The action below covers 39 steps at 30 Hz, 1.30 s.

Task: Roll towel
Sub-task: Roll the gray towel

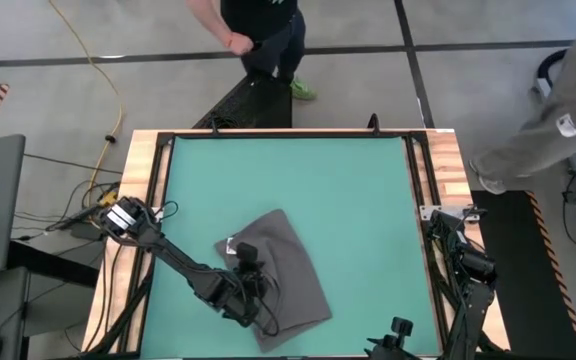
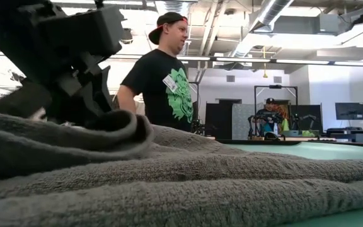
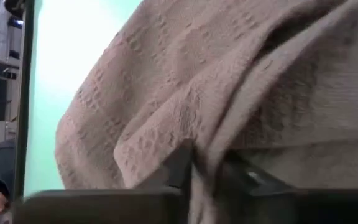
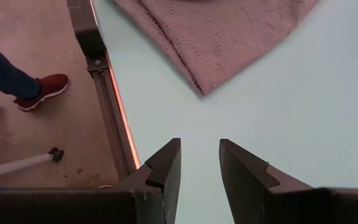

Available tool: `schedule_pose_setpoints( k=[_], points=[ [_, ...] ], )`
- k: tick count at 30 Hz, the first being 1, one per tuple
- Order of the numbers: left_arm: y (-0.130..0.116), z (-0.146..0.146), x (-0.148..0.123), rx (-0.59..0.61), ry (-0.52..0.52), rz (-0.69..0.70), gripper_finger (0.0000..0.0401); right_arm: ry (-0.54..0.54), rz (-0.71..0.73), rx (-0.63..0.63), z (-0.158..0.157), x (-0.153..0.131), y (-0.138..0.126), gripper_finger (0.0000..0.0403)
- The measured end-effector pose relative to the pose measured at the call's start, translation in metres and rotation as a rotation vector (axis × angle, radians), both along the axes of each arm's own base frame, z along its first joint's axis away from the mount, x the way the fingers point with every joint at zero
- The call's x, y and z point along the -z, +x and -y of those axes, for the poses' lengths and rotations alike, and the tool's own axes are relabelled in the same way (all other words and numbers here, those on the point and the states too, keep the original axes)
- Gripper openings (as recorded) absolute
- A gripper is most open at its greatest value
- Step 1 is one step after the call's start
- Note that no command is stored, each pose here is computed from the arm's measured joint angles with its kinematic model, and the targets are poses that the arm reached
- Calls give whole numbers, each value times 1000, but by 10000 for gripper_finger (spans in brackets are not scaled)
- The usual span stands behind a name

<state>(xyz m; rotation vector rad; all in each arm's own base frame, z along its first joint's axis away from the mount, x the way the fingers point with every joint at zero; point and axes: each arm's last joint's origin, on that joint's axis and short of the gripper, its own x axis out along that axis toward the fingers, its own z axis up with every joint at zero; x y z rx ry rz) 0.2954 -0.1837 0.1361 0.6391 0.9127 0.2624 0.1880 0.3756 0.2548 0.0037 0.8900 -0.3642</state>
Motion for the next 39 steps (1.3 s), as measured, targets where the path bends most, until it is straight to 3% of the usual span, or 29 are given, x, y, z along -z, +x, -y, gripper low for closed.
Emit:
schedule_pose_setpoints(
  k=[2, 10, 18, 25, 29, 35, 39],
  points=[
    [-1, 0, -7, -5, -8, 2, 11, 0, 0, 0, 0, 0, 0, 134],
    [-6, 8, -46, -36, 27, -77, 1, -1, 0, 0, 0, 0, 0, 134],
    [-27, 11, -36, -110, -55, -186, 1, -1, -1, -2, 0, 0, 0, 134],
    [-41, 8, -26, -156, -18, -202, 2, 1, 0, -2, 0, 0, 0, 134],
    [-42, 10, -24, -72, -61, -346, 28, 6, 2, -2, -1, 0, 0, 134],
    [-46, 10, -22, -33, -160, -510, 105, 9, 2, -2, -1, 0, 0, 134],
    [-52, 7, -28, -75, -128, -587, 158, 11, 3, -5, -1, 0, 1, 134]
  ],
)
